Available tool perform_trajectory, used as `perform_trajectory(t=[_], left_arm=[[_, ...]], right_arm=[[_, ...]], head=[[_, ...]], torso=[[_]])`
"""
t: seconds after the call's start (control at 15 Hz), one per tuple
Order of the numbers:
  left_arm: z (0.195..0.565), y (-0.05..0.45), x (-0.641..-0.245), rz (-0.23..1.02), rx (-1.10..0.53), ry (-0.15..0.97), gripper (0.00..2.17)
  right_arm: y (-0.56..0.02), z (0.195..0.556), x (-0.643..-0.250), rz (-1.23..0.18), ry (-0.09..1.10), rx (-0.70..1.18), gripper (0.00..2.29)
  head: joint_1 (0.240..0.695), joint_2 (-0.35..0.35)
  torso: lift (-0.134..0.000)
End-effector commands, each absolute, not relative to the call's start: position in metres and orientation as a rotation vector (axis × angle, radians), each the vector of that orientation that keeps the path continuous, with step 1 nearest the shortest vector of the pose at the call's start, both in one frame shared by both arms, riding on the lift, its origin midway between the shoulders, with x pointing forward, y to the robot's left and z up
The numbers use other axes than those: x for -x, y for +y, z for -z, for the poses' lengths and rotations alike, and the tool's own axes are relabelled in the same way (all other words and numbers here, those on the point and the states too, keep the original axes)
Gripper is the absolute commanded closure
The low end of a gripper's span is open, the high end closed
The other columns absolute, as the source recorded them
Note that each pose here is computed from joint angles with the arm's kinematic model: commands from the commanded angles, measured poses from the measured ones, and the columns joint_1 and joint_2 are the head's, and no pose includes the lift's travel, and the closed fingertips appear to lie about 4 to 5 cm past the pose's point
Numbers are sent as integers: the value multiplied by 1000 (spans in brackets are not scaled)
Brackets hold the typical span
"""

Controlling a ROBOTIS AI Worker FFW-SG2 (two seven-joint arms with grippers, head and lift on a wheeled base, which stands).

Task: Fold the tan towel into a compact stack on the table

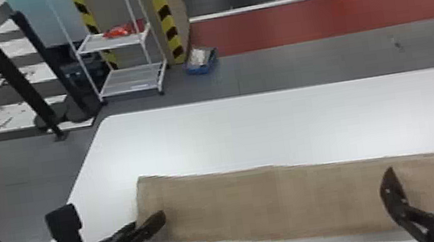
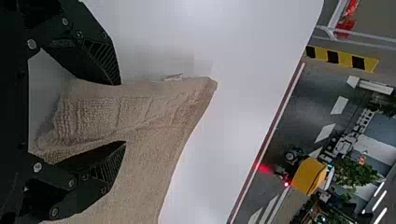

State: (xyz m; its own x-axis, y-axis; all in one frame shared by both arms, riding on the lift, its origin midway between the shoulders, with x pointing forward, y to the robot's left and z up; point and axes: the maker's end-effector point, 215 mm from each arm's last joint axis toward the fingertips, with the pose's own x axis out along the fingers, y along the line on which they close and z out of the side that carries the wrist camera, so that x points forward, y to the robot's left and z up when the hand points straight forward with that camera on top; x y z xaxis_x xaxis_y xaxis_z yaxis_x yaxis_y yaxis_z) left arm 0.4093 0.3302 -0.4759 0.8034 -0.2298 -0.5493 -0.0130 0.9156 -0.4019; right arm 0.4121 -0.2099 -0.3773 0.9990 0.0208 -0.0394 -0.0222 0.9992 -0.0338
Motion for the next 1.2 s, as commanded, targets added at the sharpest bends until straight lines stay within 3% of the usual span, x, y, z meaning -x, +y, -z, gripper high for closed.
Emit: perform_trajectory(t=[0.0, 0.33, 0.6, 0.73, 0.93, 1.13], left_arm=[[471, 334, -409, 113, 400, 620, 2064], [447, 358, -407, 74, 365, 562, 2145], [427, 433, -398, -64, 365, 505, 2145], [411, 458, -390, -107, 384, 470, 2145], [369, 428, -391, -38, 379, 458, 2145], [333, 335, -399, 120, 283, 447, 2145]], right_arm=[[-210, 379, -413, -21, 41, 35, 97], [-212, 380, -413, -17, 43, 34, 97], [-216, 380, -414, -16, 42, 34, 97], [-223, 380, -414, -8, 42, 37, 97], [-243, 379, -414, 26, 40, 35, 97], [-267, 376, -413, 71, 35, 28, 97]], head=[[695, 165], [695, 179], [695, 215], [695, 271], [695, 314], [695, 254]], torso=[[-114], [-114], [-114], [-114], [-114], [-114]])
